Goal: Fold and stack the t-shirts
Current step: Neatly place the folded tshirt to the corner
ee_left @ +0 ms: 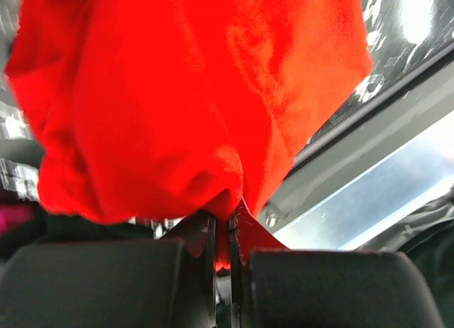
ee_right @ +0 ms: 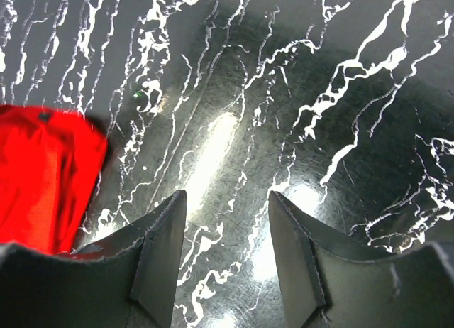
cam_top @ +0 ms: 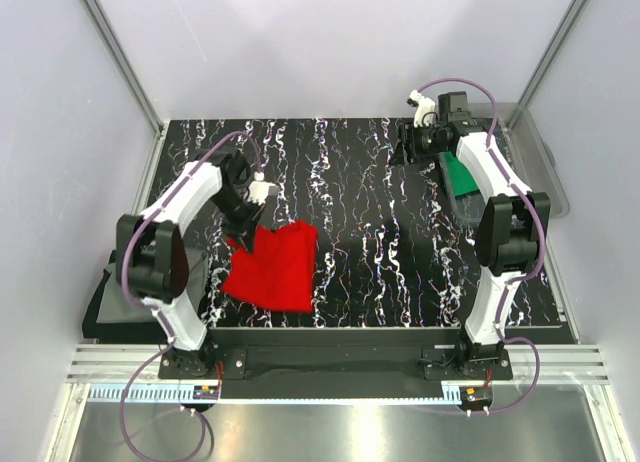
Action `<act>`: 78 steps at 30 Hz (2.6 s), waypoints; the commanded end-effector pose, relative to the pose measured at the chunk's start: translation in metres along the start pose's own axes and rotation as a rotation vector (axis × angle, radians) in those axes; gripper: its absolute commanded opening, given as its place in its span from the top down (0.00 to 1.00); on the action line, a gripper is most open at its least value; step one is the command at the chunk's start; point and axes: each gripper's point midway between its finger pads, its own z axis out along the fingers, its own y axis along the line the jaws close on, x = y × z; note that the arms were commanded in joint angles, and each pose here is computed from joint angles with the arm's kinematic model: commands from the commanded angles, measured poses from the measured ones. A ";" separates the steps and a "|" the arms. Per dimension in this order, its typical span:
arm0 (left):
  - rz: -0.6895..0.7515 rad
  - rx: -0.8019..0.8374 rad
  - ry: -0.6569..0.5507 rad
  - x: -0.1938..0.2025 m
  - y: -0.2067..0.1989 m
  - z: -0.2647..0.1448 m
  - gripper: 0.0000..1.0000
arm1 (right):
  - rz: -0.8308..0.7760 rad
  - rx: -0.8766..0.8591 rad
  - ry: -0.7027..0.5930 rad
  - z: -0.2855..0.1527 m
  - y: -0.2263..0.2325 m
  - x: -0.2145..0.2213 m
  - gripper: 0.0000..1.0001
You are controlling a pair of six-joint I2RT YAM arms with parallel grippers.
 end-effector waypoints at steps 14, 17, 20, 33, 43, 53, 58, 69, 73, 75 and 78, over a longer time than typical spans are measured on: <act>0.029 -0.389 -0.125 0.120 -0.004 -0.105 1.00 | 0.041 -0.124 -0.002 0.013 0.018 0.004 0.43; 0.028 -0.471 -0.171 0.133 -0.002 -0.118 1.00 | 0.040 -0.131 0.000 0.015 0.018 0.007 0.44; 0.045 -0.534 -0.182 0.148 0.001 -0.121 1.00 | 0.022 -0.132 0.006 0.019 0.016 0.009 0.44; 0.131 -0.735 -0.218 0.173 0.011 -0.152 1.00 | -0.020 -0.147 0.010 0.032 0.008 0.007 0.44; 0.146 -0.850 -0.146 0.191 0.035 -0.185 1.00 | -0.010 -0.152 0.030 0.049 -0.001 0.014 0.44; 0.110 -0.841 -0.086 0.195 0.055 -0.195 1.00 | 0.012 -0.159 0.042 0.060 -0.006 0.021 0.43; 0.090 -0.863 -0.044 0.195 0.080 -0.188 1.00 | 0.016 -0.162 0.043 0.061 -0.006 0.022 0.44; -0.014 -0.967 -0.036 0.183 0.150 -0.188 1.00 | 0.045 -0.168 0.052 0.063 -0.005 0.030 0.44; -0.033 -1.000 -0.043 0.175 0.169 -0.197 1.00 | 0.056 -0.170 0.058 0.064 -0.004 0.033 0.44; -0.037 -1.010 -0.045 0.170 0.178 -0.200 1.00 | 0.058 -0.168 0.059 0.064 -0.005 0.034 0.44; -0.037 -0.986 -0.034 0.165 0.185 -0.196 1.00 | 0.061 -0.165 0.060 0.065 -0.005 0.035 0.44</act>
